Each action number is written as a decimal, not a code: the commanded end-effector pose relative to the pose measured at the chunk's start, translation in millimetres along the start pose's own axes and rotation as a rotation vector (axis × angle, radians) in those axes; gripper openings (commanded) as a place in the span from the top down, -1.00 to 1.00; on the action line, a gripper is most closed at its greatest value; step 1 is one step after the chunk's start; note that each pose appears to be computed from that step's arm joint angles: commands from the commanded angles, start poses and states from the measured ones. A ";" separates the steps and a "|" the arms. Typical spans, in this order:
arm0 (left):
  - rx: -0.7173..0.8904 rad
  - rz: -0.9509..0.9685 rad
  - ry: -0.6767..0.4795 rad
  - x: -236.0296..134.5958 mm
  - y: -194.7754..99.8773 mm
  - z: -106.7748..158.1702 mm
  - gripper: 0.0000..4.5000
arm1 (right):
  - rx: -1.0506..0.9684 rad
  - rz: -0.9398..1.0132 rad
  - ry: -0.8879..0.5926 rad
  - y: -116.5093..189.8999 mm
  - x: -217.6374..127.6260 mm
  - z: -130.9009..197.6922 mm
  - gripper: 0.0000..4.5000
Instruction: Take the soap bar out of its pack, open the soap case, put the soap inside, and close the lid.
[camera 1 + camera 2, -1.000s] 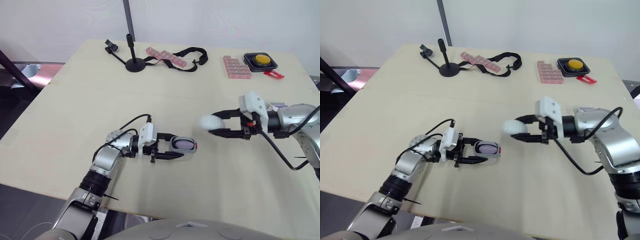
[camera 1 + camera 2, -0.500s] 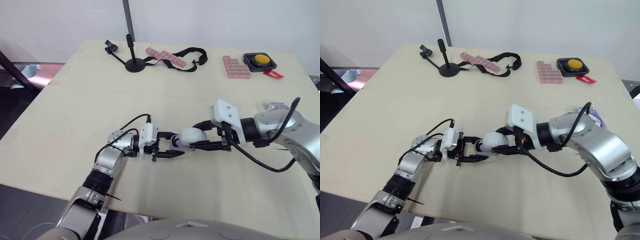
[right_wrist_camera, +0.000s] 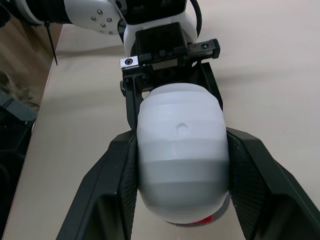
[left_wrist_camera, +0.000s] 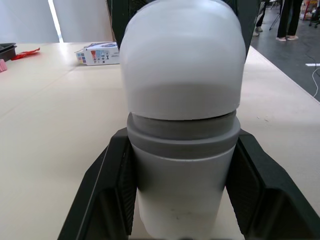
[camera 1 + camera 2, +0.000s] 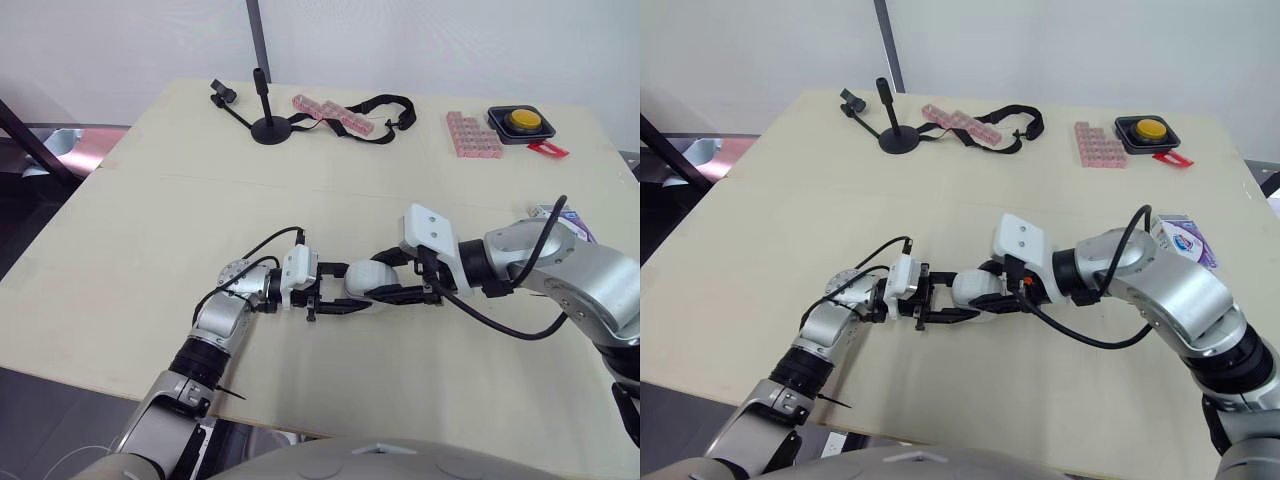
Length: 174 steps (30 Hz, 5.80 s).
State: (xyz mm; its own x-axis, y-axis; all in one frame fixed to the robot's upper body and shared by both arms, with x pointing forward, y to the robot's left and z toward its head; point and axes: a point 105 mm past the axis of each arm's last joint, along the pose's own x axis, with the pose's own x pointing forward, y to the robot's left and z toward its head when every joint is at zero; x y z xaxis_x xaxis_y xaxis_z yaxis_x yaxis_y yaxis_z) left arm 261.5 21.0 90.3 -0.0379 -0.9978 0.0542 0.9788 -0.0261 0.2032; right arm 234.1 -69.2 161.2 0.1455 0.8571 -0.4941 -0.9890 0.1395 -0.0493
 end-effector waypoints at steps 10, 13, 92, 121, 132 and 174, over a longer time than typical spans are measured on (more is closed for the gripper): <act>0.009 0.015 -0.006 1.0 1.1 3.9 0.16 | -0.001 0.022 0.011 4.5 3.2 -4.5 0.13; 0.010 0.014 -0.008 1.8 0.9 4.7 0.16 | 0.006 0.023 0.012 4.6 4.0 -6.4 0.13; 0.000 0.020 0.010 4.2 0.0 1.9 0.16 | -0.040 0.043 -0.097 -3.0 1.0 10.9 -0.99; -0.002 0.017 0.009 4.4 -1.9 2.7 0.16 | -0.081 0.057 -0.089 -6.7 -0.8 5.2 -0.99; -0.002 0.015 0.010 4.8 -2.6 2.8 0.16 | -0.084 0.048 -0.099 -9.7 0.9 6.8 -0.75; -0.009 0.015 0.010 7.1 -4.2 2.5 0.16 | -0.057 0.062 -0.130 -6.5 0.5 -13.3 0.11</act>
State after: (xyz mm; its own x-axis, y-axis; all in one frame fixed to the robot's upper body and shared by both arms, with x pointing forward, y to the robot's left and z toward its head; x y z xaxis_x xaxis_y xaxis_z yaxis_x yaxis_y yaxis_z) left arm 260.3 16.5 90.2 -0.0037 -0.9985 0.0544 0.9841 0.0061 0.1773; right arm 241.3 -73.4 155.4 0.0842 0.9273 -0.3648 -0.9947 0.0563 -0.0865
